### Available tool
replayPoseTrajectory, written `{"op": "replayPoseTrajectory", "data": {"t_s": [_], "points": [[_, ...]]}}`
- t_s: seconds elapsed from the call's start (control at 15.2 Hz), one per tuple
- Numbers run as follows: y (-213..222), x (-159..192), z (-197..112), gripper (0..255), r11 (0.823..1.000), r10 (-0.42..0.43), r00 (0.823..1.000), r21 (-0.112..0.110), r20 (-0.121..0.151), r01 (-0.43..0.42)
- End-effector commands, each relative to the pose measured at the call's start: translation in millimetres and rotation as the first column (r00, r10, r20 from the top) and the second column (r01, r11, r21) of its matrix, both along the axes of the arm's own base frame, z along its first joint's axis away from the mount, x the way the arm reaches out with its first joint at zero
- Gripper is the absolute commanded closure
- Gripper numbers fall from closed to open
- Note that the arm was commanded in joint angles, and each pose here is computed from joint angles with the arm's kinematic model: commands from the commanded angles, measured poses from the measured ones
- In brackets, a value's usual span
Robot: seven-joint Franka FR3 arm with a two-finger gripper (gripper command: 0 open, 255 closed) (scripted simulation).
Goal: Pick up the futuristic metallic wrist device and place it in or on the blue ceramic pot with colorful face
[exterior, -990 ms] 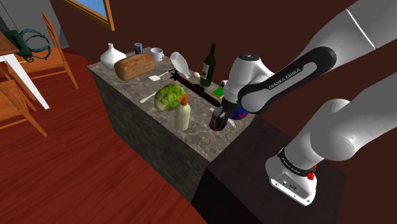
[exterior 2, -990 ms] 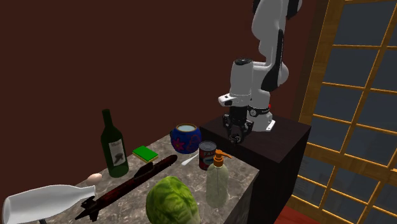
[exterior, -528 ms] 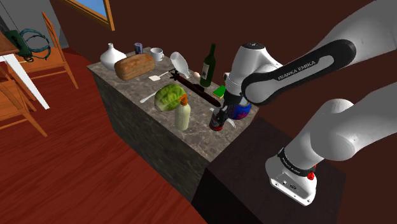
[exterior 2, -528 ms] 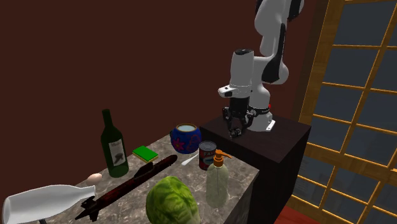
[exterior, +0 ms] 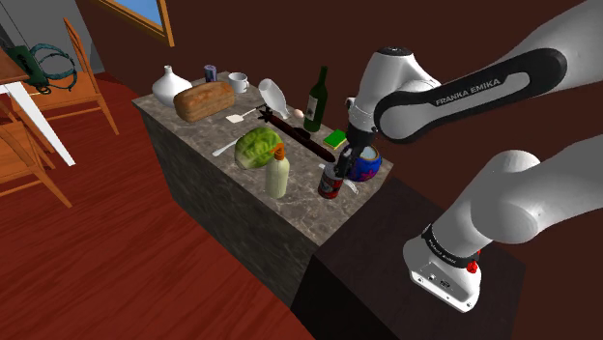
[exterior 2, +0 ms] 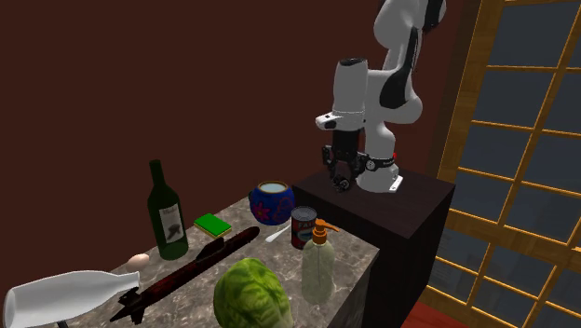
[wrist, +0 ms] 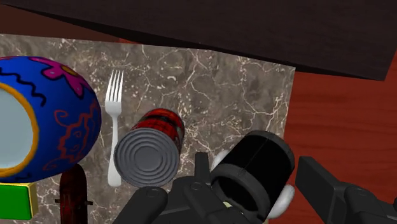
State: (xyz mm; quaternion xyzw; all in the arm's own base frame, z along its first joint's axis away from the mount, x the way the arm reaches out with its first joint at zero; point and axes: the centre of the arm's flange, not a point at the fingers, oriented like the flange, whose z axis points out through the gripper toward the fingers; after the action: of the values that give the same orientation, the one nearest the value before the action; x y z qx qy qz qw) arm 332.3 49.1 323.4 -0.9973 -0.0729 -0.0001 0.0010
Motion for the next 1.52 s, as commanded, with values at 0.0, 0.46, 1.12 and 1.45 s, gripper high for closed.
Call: {"op": "replayPoseTrajectory", "data": {"t_s": [0.0, 0.46, 1.12, 1.45], "points": [[-23, 6, 3, 255, 1.0, 0.001, 1.0, 0.0, 0.0, -0.001], [-114, 25, 6, 255, 1.0, 0.001, 1.0, 0.0, 0.0, -0.001], [-242, 54, 10, 255, 1.0, 0.001, 1.0, 0.0, 0.0, -0.001], [-263, 58, -5, 255, 1.0, 0.001, 1.0, 0.0, 0.0, -0.001]]}}
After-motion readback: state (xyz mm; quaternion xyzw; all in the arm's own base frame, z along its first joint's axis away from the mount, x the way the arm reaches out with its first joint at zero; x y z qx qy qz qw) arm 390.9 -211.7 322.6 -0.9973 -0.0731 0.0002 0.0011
